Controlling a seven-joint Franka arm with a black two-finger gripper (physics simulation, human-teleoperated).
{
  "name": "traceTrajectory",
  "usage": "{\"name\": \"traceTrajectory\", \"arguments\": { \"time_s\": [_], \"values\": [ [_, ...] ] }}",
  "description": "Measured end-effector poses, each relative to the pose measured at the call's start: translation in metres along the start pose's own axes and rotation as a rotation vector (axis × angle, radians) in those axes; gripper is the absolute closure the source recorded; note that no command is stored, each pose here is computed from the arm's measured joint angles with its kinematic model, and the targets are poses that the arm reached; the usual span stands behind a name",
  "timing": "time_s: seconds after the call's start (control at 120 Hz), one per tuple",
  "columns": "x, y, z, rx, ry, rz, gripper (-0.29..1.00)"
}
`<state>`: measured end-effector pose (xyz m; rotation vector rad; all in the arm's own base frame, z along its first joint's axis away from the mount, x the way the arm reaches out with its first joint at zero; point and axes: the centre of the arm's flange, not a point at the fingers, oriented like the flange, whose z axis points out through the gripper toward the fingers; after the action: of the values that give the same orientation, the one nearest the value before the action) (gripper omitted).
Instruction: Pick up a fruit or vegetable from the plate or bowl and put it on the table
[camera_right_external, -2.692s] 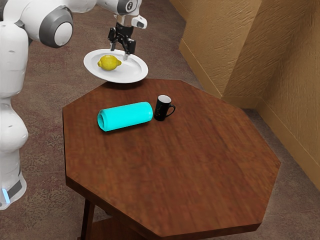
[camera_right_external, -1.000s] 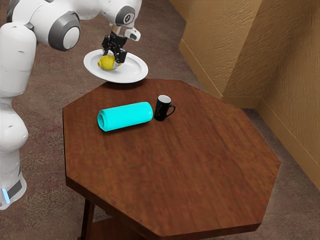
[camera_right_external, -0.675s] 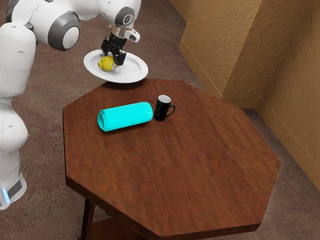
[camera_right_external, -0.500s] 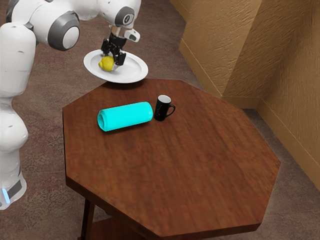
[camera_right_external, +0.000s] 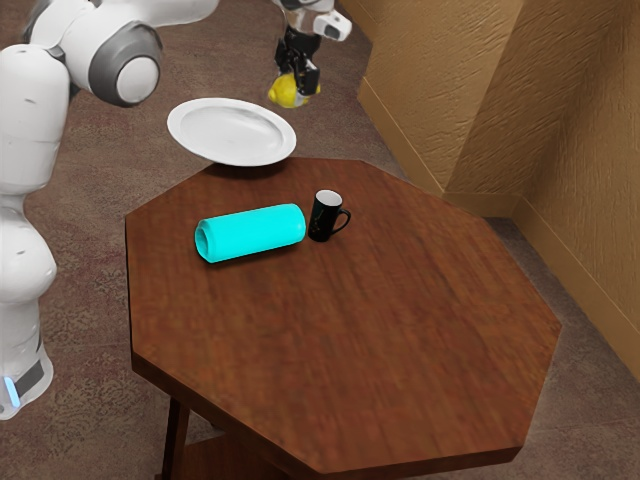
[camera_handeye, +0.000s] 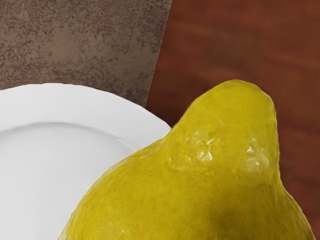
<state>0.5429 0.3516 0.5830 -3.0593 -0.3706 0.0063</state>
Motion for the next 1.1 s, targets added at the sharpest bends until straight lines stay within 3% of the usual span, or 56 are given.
{"name": "traceTrajectory", "arguments": {
  "time_s": [0.25, 0.4, 0.592, 0.7, 0.817, 0.892, 1.1],
  "values": [
    [0.025, 0.147, -0.049, -0.08, 0.061, 0.243, 0.31],
    [0.019, 0.271, -0.065, -0.125, 0.067, 0.435, 0.32],
    [-0.004, 0.388, -0.021, -0.113, -0.006, 0.595, 0.32],
    [-0.011, 0.412, 0.023, -0.1, -0.059, 0.608, 0.32],
    [-0.011, 0.42, 0.033, -0.092, -0.053, 0.593, 0.32],
    [-0.013, 0.43, 0.034, -0.087, -0.043, 0.595, 0.14],
    [-0.019, 0.451, 0.026, -0.069, -0.009, 0.597, 0.03]
  ]
}}
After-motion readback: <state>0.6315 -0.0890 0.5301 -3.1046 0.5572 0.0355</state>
